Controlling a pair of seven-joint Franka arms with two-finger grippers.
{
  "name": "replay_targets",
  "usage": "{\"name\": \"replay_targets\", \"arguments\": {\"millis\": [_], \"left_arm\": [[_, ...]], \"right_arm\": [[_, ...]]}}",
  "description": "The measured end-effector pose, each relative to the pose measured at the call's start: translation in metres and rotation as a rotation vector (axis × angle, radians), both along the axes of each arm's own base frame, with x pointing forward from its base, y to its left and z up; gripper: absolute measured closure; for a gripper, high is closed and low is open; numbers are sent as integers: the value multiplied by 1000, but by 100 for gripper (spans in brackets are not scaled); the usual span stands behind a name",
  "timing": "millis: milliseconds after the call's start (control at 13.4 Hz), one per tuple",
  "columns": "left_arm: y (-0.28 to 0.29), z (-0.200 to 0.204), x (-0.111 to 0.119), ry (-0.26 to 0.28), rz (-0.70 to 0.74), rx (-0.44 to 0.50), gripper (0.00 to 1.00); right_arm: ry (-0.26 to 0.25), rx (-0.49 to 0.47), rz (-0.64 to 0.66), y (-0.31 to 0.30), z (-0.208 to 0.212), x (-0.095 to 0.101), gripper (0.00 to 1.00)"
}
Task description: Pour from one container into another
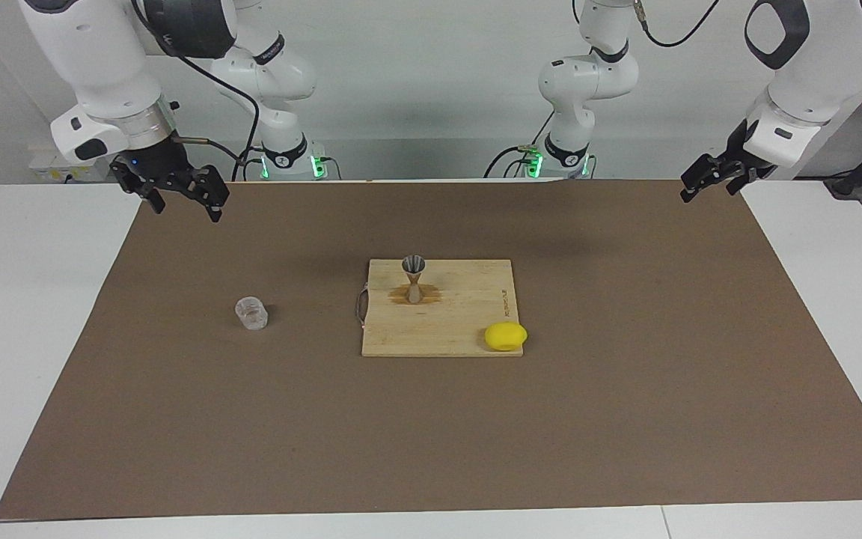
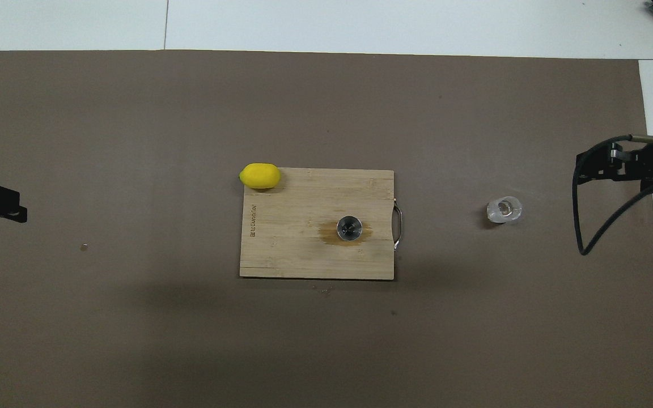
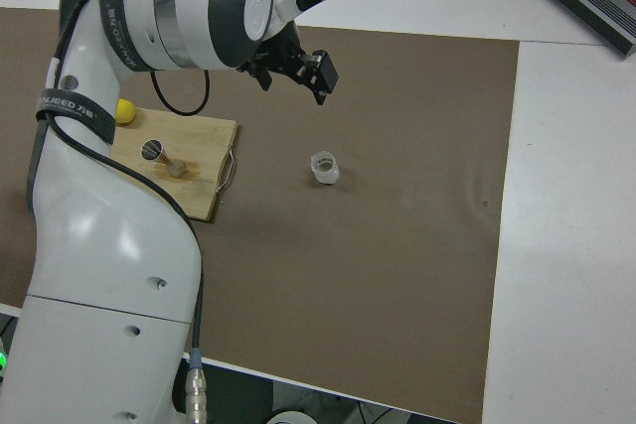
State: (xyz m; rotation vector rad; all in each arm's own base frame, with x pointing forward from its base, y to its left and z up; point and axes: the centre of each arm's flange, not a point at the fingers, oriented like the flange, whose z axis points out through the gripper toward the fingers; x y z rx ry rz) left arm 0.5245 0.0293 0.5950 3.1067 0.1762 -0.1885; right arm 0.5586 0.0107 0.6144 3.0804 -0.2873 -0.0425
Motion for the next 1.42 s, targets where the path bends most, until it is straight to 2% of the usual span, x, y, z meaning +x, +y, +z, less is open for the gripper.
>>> {"name": "replay_targets", "arguments": {"millis": [373, 672, 1418], "left_arm": [[0, 0, 0, -4, 0, 0, 0], [0, 2, 3, -25, -1, 1, 0], [-1, 2, 3, -27, -1, 1, 0]], "right_arm": [[26, -1, 1, 0, -3, -3, 1], [26, 0, 6, 2, -3, -3, 1], [3, 27, 51, 5, -1, 0, 1]]}}
